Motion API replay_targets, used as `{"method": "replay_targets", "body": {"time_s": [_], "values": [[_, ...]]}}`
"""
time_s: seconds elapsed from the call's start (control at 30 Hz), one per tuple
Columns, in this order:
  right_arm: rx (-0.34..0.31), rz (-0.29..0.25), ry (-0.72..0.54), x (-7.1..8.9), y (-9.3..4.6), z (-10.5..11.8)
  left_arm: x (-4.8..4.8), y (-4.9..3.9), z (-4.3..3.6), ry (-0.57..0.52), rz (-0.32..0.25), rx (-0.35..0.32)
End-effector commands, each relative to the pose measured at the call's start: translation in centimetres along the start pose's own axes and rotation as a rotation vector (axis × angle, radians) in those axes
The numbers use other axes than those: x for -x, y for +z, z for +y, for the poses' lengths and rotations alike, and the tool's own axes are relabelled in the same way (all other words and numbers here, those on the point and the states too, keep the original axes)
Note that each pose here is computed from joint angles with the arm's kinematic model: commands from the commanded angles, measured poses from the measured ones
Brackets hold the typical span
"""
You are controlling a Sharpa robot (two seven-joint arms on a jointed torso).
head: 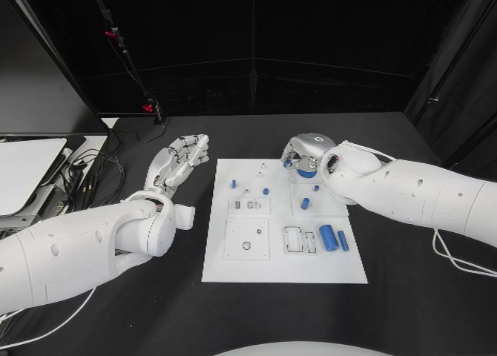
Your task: Assemble the parts on the task board
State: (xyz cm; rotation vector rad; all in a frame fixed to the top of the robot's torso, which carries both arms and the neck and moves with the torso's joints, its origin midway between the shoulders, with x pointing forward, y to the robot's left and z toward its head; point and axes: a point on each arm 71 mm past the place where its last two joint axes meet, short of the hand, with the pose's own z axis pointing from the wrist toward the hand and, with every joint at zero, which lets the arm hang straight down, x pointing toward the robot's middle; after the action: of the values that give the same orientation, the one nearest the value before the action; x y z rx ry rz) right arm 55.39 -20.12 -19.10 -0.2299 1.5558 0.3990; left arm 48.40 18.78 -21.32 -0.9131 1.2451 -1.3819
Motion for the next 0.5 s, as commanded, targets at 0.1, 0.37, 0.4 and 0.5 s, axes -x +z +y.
{"method": "replay_targets", "body": {"time_s": [0.1, 0.37, 0.4, 0.5], "values": [[0.059, -0.131, 0.077, 2.1, 0.5, 0.9, -0.03, -0.34, -1.92, -0.004, 0.014, -0.284], [0.095, -0.124, 0.097, 2.9, 1.8, 1.7, -0.15, -0.42, -1.64, -0.005, 0.020, -0.278], [0.096, -0.121, 0.098, 2.9, 1.8, 1.7, -0.15, -0.43, -1.62, -0.006, 0.020, -0.278], [0.097, -0.108, 0.103, 2.9, 2.3, 1.9, -0.15, -0.48, -1.55, -0.007, 0.022, -0.276]]}}
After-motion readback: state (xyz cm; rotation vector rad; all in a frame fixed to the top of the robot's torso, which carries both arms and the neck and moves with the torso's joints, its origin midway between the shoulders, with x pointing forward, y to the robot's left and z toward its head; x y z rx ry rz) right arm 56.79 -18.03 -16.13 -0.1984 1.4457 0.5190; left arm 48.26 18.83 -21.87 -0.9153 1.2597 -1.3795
